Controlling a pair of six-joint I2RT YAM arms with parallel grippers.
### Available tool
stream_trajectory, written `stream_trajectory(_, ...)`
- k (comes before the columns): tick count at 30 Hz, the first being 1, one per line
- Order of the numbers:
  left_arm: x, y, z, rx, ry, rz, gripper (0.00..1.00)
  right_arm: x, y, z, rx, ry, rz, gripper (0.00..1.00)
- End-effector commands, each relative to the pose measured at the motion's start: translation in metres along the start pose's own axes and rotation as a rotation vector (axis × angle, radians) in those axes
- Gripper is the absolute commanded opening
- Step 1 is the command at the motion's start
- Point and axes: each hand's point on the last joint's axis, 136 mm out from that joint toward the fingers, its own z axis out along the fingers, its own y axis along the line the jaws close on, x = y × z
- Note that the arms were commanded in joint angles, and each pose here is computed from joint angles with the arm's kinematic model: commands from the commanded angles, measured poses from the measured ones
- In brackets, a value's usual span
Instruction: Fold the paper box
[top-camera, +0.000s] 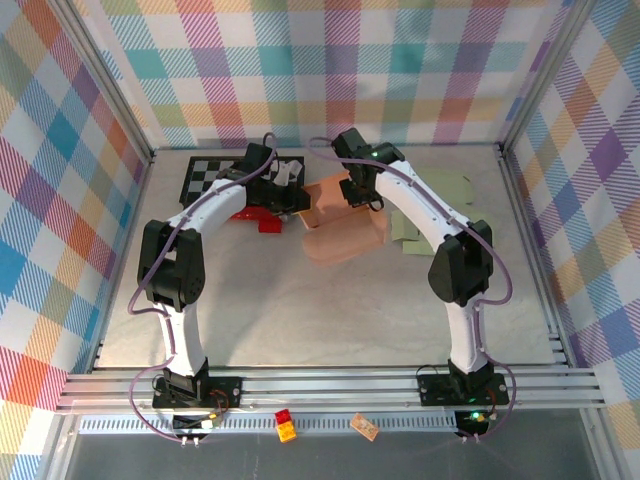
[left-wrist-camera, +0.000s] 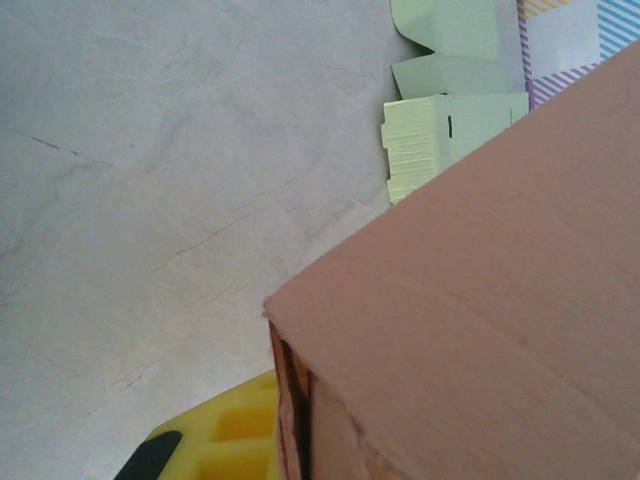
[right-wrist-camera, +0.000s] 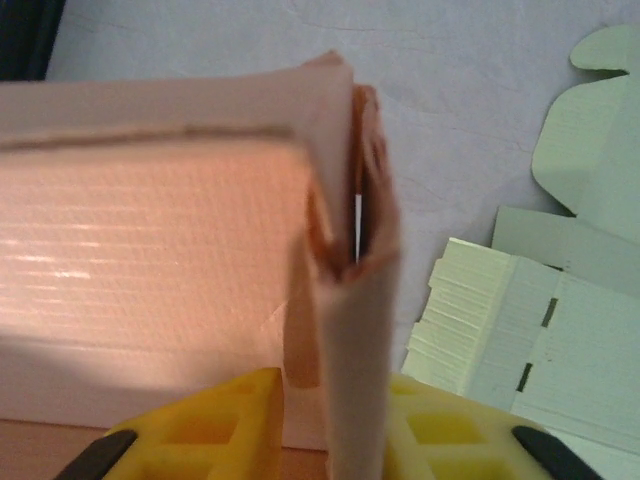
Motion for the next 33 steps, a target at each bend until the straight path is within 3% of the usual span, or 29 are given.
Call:
stream_trajectory(1,-0.006,-0.014,-0.005,0.030,-0.008,0.018,0.00,-0.001,-0.008,-0.008,0.028,-0.008,0.014,0.25)
stream_trajectory(5,-0.006,-0.014,-0.005,0.028,-0.007,0.020,0.00,0.001,-0.015,-0.007,0.071,-0.001,0.019,0.08)
stream_trajectory(10,-0.007,-0.014,-0.004,0.030,-0.008,0.020,0.00,0.001,-0.021,-0.002,0.148,-0.001,-0.011,0.00)
stream_trajectory(17,-0.010,-0.013,-0.002,0.021,-0.009,0.011,0.00,0.002,-0.018,0.000,0.203,-0.002,-0.048,0.00)
stream_trajectory(25,0.001,-0.003,0.014,-0.055,0.013,-0.018,0.00,0.024,-0.006,0.013,0.166,0.034,0.053,0.00)
stream_trajectory(33,0.039,0.020,0.050,-0.213,0.059,-0.015,0.14,0.075,0.002,0.040,0.113,0.072,0.138,0.00)
